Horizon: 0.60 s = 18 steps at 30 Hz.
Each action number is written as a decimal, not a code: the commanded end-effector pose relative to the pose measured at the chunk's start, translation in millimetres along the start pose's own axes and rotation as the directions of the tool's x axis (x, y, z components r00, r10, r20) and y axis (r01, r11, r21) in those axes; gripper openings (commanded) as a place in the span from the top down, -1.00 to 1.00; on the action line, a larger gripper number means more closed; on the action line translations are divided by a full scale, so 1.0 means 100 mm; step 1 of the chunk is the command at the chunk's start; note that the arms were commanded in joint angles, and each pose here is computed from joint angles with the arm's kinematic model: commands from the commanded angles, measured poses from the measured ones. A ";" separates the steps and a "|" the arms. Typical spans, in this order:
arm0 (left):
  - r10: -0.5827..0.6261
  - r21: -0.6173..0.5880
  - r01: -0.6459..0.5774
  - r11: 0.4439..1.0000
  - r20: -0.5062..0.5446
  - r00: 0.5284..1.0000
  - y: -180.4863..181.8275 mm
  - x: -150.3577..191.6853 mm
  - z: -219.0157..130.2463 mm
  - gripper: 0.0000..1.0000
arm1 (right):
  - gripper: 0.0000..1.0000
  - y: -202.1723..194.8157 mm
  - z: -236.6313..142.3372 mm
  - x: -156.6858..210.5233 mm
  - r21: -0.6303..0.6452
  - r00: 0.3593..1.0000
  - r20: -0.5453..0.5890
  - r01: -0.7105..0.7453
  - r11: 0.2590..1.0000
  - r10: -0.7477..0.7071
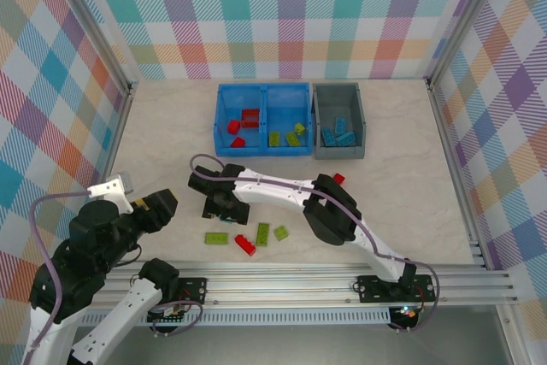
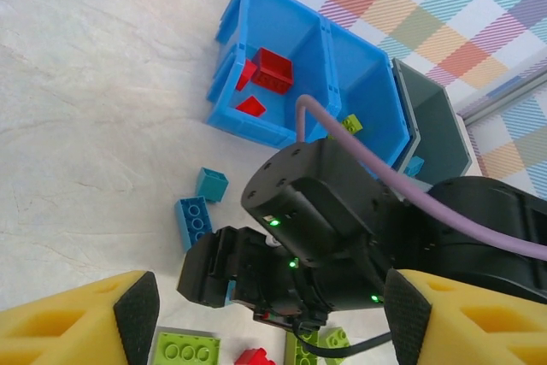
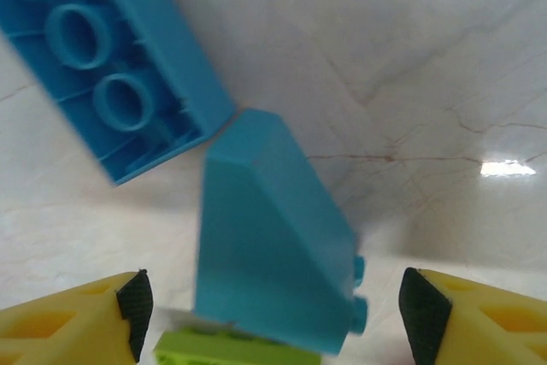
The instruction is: Sort the legos into containers by color
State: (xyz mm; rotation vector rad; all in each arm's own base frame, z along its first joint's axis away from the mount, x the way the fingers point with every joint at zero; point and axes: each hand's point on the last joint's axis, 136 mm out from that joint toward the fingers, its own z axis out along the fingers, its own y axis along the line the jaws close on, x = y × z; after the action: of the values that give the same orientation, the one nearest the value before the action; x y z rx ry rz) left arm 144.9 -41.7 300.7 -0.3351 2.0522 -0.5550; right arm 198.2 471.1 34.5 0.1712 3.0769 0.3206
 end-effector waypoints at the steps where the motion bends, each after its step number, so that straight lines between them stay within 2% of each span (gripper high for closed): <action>1: 0.021 0.004 -0.021 1.000 -0.026 0.999 0.01 0.06 0.01 -0.44 | -0.47 -0.05 -0.01 -0.03 0.036 0.997 -0.013 -0.070 0.997 0.070; 6: 0.018 0.012 -0.017 1.000 -0.036 0.999 -0.02 0.08 0.05 -0.43 | -0.27 -0.06 0.07 -0.03 0.048 0.996 -0.023 -0.086 0.995 0.087; 12: 0.015 0.030 -0.013 0.999 -0.041 0.999 -0.06 0.08 0.05 -0.42 | 0.07 -0.11 0.15 -0.03 0.053 0.995 -0.026 -0.097 0.994 0.099; 18: 0.015 0.030 -0.014 0.999 -0.052 0.999 -0.06 0.10 0.08 -0.42 | 0.19 -0.11 -0.07 -0.10 0.033 0.998 0.033 -0.061 0.998 0.060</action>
State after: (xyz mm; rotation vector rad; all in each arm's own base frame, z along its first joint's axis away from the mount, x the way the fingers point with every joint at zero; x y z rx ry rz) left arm 144.6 -47.4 295.8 -0.3179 2.0741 -0.5781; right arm 204.8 467.1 26.1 0.2829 3.0837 0.2857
